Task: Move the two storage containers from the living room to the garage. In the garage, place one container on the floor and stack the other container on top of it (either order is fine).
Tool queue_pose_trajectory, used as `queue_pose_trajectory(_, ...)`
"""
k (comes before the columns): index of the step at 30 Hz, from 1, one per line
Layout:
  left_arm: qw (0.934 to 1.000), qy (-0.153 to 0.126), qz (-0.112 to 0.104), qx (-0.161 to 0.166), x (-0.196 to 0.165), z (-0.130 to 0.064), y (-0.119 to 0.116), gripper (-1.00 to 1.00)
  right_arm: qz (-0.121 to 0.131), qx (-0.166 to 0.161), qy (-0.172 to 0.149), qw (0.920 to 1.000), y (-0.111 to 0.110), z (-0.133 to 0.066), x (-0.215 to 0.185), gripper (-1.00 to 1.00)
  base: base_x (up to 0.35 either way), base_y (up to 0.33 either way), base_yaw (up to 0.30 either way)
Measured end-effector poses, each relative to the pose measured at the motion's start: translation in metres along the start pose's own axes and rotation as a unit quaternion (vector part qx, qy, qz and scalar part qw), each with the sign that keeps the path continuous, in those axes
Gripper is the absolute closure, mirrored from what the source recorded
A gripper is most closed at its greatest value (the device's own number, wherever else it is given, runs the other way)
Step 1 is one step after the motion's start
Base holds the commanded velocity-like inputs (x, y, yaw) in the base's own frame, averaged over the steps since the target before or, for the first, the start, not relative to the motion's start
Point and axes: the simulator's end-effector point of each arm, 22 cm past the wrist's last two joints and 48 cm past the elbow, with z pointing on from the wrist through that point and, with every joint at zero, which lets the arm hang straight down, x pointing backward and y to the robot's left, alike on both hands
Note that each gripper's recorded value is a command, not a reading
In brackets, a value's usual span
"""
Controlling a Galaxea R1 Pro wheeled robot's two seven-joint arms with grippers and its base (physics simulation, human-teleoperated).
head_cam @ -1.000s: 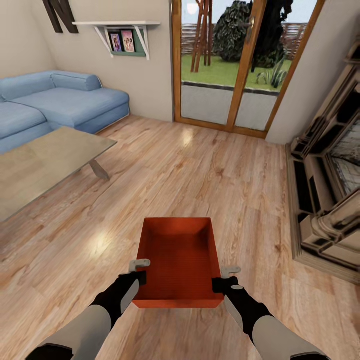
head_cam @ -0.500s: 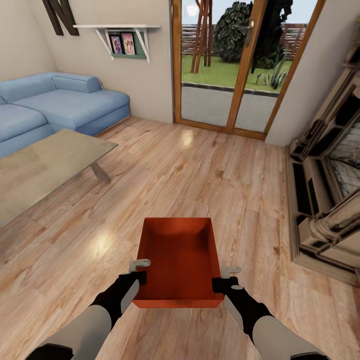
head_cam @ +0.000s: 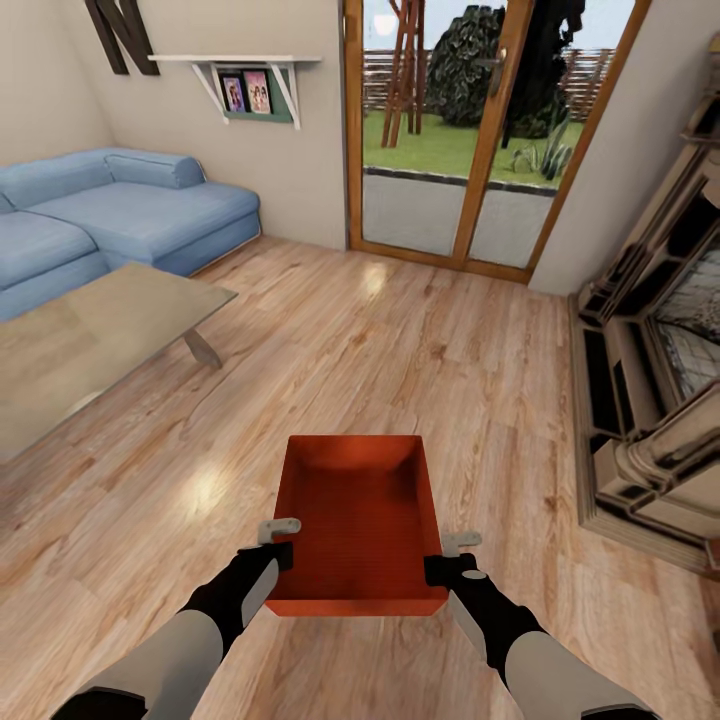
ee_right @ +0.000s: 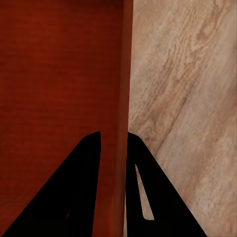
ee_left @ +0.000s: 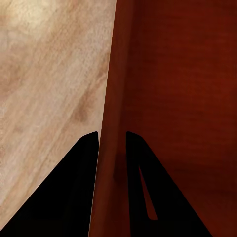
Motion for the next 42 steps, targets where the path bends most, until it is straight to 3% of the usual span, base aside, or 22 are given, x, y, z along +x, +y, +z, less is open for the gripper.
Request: queue_pose_trajectory(42,1.0,-0.003,-0.004,0.0,-0.03,-0.066,0.006,1.0,-0.002,-0.001,-0.004,1.0,0.001,-0.063,-0.04,1.0,0.0,0.0,0.0)
